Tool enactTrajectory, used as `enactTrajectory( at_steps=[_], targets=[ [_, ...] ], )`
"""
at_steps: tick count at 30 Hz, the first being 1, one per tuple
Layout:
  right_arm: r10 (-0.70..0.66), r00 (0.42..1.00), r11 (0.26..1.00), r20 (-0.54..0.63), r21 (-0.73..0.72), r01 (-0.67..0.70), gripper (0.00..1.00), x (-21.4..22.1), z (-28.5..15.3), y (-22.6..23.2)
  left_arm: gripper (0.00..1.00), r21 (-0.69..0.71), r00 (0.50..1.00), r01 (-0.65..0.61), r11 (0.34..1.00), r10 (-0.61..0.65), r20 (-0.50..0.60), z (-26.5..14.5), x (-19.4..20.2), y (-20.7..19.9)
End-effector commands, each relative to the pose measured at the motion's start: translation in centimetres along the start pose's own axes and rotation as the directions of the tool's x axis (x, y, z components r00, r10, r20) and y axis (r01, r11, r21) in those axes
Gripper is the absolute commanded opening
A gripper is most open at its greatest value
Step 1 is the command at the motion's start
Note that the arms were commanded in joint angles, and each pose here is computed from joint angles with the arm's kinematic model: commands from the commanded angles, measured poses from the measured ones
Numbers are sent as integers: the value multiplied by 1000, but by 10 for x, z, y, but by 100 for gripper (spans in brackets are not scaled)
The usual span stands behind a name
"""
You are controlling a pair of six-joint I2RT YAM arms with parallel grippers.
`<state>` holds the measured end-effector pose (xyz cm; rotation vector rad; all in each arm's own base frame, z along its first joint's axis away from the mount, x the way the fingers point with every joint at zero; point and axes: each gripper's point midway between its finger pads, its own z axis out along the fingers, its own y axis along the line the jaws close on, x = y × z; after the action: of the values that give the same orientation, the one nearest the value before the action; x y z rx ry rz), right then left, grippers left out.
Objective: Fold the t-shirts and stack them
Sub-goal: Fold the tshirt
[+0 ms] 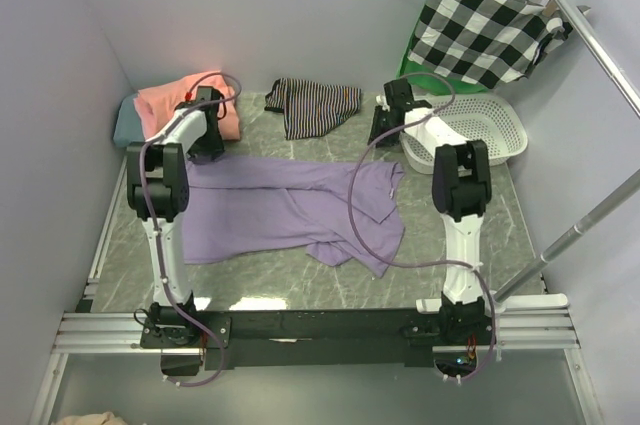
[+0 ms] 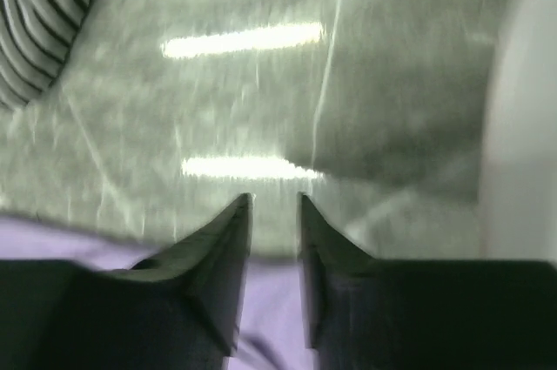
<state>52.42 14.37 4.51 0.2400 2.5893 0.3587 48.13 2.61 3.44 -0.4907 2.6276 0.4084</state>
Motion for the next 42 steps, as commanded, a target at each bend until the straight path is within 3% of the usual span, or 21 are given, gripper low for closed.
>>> enactTrajectory(
  at_steps=[1,4,9,10,17,24,32,42],
  targets=[
    [-82,961,987,264,-115,115,44,-51,-101,36,61,183,963,82,980,-125,239,-80,-57,-6],
    [-95,952,978,290,-152,144,54,-34,-138,47,63,265,934,96,960,-179,308,-125,-59,-5],
    [-151,976,961,158,-207,183,53,53,-155,62,63,365,923,58,929,-189,335,-178,-14,-6],
    [-193,977,956,96,-207,209,53,90,-148,67,63,383,926,67,921,-201,321,-182,-4,-8],
    [-203,978,952,-39,-243,188,50,219,-168,82,62,398,964,84,914,-175,199,-187,107,3],
    [-188,977,961,-105,-226,161,46,285,-169,83,63,351,960,149,924,-220,172,-187,155,35],
    [-258,958,961,-123,-134,242,46,323,-163,100,61,358,960,166,919,-233,154,-187,158,28],
    [-288,955,954,-76,66,293,46,314,-143,84,63,354,965,151,923,-216,150,-183,161,27]
  ],
)
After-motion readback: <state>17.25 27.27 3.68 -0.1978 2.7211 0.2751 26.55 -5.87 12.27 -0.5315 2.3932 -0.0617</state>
